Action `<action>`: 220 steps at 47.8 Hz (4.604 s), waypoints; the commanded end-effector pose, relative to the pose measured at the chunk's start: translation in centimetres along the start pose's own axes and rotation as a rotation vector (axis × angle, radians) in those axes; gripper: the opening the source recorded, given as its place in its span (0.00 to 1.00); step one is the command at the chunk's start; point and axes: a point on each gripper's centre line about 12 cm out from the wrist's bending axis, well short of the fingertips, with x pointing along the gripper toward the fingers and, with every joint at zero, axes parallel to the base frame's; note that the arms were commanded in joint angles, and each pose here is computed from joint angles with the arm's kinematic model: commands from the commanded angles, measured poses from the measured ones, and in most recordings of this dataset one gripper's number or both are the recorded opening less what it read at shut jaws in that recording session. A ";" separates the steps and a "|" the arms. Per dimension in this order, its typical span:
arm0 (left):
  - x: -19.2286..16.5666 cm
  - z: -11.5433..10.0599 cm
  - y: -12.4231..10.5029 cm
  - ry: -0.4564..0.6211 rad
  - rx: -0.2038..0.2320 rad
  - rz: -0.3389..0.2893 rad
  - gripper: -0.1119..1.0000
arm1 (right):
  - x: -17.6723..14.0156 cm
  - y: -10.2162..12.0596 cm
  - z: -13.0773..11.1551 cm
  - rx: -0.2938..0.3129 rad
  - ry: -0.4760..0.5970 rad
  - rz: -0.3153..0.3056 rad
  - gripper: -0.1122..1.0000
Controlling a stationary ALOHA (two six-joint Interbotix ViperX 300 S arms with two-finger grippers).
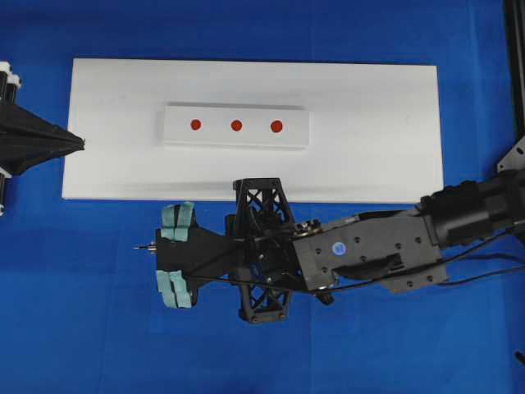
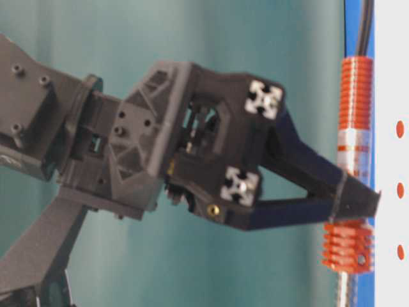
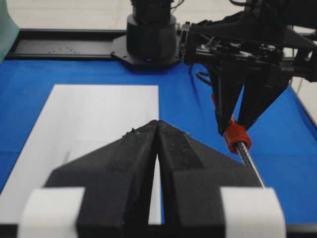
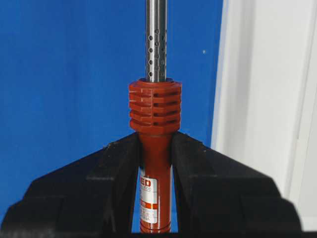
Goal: Touch the tip of the soldering iron to the mark.
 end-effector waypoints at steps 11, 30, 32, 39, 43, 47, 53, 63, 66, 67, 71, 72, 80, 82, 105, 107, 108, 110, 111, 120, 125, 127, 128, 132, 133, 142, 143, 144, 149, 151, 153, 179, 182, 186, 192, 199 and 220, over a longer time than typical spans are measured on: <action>0.1 0.4 0.0 -0.011 -0.006 0.002 0.10 | 2.8 0.6 -1.0 -0.002 -0.047 0.055 0.16; 0.1 0.3 0.0 -0.008 -0.006 0.003 0.10 | 8.6 1.9 -4.2 0.024 -0.067 0.154 0.16; 0.1 0.4 0.0 -0.009 -0.006 0.003 0.10 | 8.9 2.1 -4.4 0.021 -0.068 0.158 0.16; 0.1 0.4 0.1 -0.009 -0.007 0.003 0.10 | 9.7 2.3 -4.9 0.011 -0.064 0.162 0.16; 0.1 0.3 0.0 -0.008 -0.004 0.003 0.10 | 10.0 2.3 -5.0 0.010 -0.065 0.163 0.16; 0.1 0.3 0.1 -0.005 -0.004 0.003 0.10 | 10.1 2.2 -5.0 0.012 -0.075 0.166 0.16; 0.1 0.3 0.1 -0.005 -0.006 0.003 0.10 | 10.2 2.1 -4.9 0.015 -0.083 0.169 0.16; 0.1 0.3 0.1 -0.005 -0.004 0.003 0.10 | 10.2 2.1 -4.9 0.018 -0.085 0.172 0.16; 0.1 0.3 0.0 -0.003 -0.005 0.001 0.10 | 10.1 2.0 -4.9 0.019 -0.085 0.171 0.16; 0.1 0.3 0.1 -0.003 -0.004 0.003 0.10 | 10.2 2.1 -4.9 0.018 -0.085 0.172 0.16; 0.1 0.3 0.1 -0.002 -0.004 0.003 0.10 | 10.2 2.1 -4.9 0.021 -0.086 0.171 0.16; 0.1 0.2 0.1 0.000 -0.004 0.003 0.10 | 10.2 2.0 -4.9 0.022 -0.085 0.171 0.16; 0.1 0.2 0.1 0.000 -0.004 0.003 0.10 | 10.2 2.0 -4.9 0.031 -0.084 0.170 0.39; 0.1 0.2 0.1 0.000 -0.004 0.003 0.10 | 10.1 2.0 -4.8 0.030 -0.085 0.170 0.51; 0.1 0.2 0.1 0.002 -0.006 0.003 0.10 | 3.0 0.6 -3.4 0.049 -0.100 0.152 0.91; 0.1 0.2 0.1 0.002 -0.006 0.003 0.10 | 1.8 0.3 -3.3 0.052 -0.100 0.148 0.91; 0.1 0.2 0.1 0.003 -0.006 0.003 0.10 | 1.1 0.1 -3.2 0.053 -0.105 0.147 0.91; 0.1 0.2 0.1 0.002 -0.004 0.003 0.10 | -0.1 -0.2 -3.1 0.056 -0.106 0.144 0.91; 0.1 0.2 0.1 0.002 -0.004 0.003 0.10 | -1.0 -0.4 -3.1 0.057 -0.110 0.142 0.91; 0.1 0.3 0.1 0.002 -0.006 0.003 0.10 | -3.9 -1.2 -2.9 0.057 -0.135 0.135 0.91; 0.1 0.2 0.1 0.002 -0.004 0.003 0.10 | -3.8 -1.6 -2.9 0.063 -0.133 0.127 0.91; 0.1 0.2 0.1 0.003 -0.004 0.003 0.10 | -3.7 -1.8 -2.8 0.069 -0.132 0.124 0.91; 0.1 0.2 0.0 0.003 -0.005 0.001 0.10 | -3.7 -2.0 -2.8 0.072 -0.133 0.123 0.91; 0.1 0.2 0.1 0.003 -0.007 0.003 0.10 | -3.6 -2.7 -2.6 0.078 -0.133 0.112 0.91; 0.1 0.2 0.1 0.001 -0.007 0.003 0.10 | -3.5 -3.1 -2.5 0.083 -0.133 0.108 0.91; 0.1 0.2 0.1 0.001 -0.007 0.003 0.10 | -3.0 -7.3 -1.8 0.123 -0.140 0.043 0.91; 0.1 0.2 0.1 0.003 -0.006 0.003 0.10 | -2.9 -7.8 -1.8 0.126 -0.138 0.036 0.91; 0.1 0.2 0.1 0.002 -0.006 0.003 0.10 | -2.9 -8.4 -1.7 0.129 -0.140 0.029 0.91; 0.1 0.2 0.1 0.003 -0.006 0.003 0.10 | -2.7 -11.3 -1.3 0.135 -0.141 -0.008 0.91; 0.1 0.2 0.0 0.003 -0.008 0.002 0.10 | -2.6 -12.3 -1.2 0.140 -0.143 -0.019 0.91; 0.1 0.2 0.1 0.002 -0.006 0.003 0.10 | -2.5 -13.2 -1.2 0.147 -0.142 -0.029 0.91; 0.1 0.2 0.1 0.003 -0.008 0.003 0.10 | -5.0 -15.9 -2.2 0.157 -0.202 -0.052 0.91; 0.1 0.2 0.1 0.003 -0.009 0.003 0.10 | -6.2 -16.0 -2.9 0.156 -0.231 -0.048 0.91; 0.1 0.2 0.1 0.003 -0.008 0.003 0.10 | -8.1 -16.2 -4.4 0.159 -0.273 -0.043 0.91; 0.1 0.3 0.1 0.002 -0.008 0.003 0.10 | -10.3 -16.4 -7.1 0.161 -0.339 -0.034 0.91; -0.1 0.6 0.0 -0.015 -0.006 0.002 0.10 | -13.2 -16.6 -10.8 0.168 -0.457 -0.013 0.90; -0.3 0.8 0.0 -0.014 -0.006 0.003 0.10 | -17.3 -17.0 -20.9 0.182 -0.707 0.007 0.89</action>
